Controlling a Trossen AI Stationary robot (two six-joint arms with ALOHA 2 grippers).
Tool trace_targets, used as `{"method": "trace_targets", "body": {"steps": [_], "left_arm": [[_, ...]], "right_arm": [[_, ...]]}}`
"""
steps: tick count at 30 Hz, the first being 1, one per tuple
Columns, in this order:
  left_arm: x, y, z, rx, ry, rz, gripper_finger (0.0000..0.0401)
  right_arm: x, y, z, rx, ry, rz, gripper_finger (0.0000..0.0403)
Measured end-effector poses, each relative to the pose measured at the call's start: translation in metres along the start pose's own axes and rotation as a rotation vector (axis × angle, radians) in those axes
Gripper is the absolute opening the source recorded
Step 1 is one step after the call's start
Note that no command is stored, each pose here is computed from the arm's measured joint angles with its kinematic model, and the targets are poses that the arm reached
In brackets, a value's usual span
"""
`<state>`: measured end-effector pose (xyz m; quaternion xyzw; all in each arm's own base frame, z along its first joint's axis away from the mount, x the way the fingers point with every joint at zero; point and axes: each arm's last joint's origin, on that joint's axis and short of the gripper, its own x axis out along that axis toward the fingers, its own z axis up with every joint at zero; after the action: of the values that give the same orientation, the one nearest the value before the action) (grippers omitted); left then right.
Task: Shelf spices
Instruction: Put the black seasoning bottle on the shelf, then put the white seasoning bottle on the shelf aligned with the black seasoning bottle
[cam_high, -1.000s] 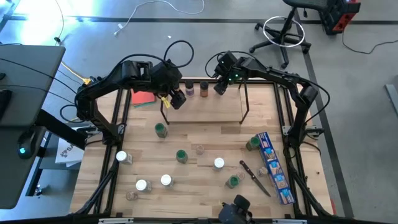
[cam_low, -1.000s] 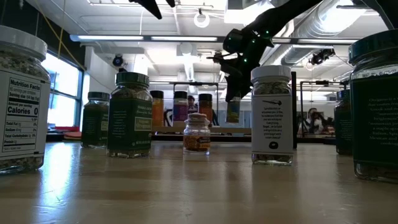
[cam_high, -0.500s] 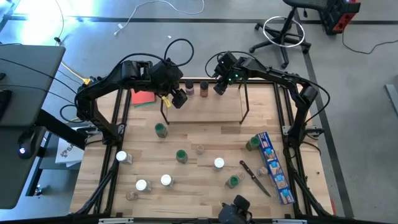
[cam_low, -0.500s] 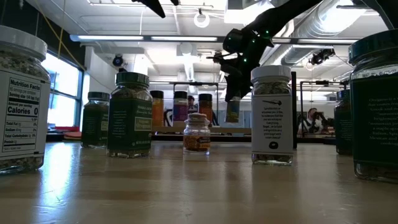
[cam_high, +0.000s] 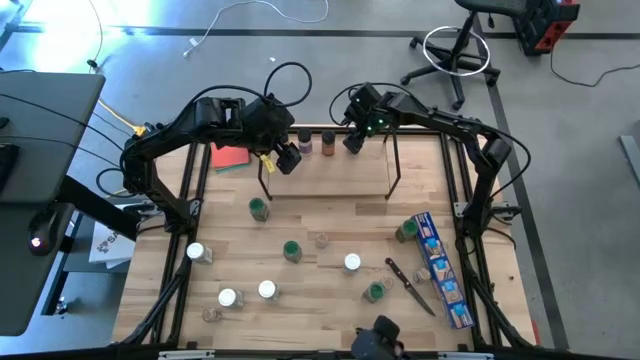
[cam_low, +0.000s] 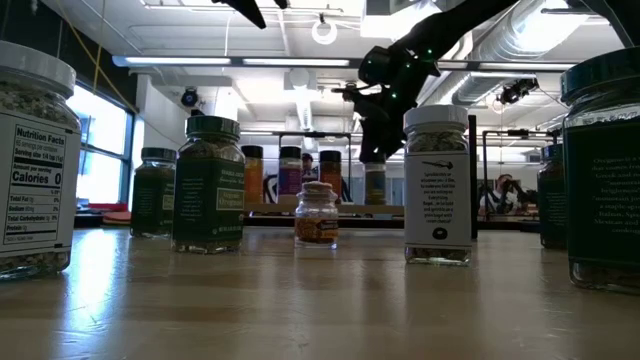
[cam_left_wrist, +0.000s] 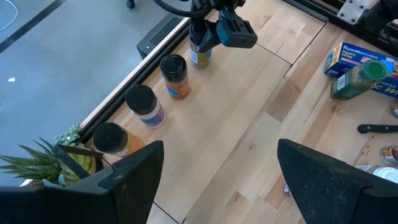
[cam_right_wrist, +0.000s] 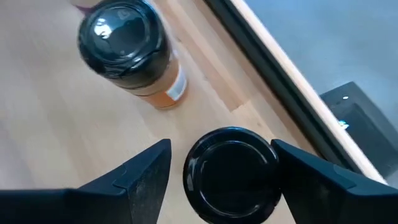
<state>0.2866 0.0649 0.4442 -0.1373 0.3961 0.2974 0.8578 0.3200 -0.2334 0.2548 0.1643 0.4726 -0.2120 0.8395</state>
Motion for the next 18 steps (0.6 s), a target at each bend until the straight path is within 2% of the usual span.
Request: {"method": "trace_targets", "body": {"steps": [11,18], "left_arm": [[-0.001,-0.001,0.0,0.004,0.0,-0.006,0.031],[-0.001,-0.004,-0.001,0.01,0.0,-0.011,0.031]], "right_arm": [[-0.001,0.001,0.004,0.001,-0.037,-0.002,0.0267],[-0.018,0.001,0.007,-0.028,-0.094,-0.077,0.0267]]}}
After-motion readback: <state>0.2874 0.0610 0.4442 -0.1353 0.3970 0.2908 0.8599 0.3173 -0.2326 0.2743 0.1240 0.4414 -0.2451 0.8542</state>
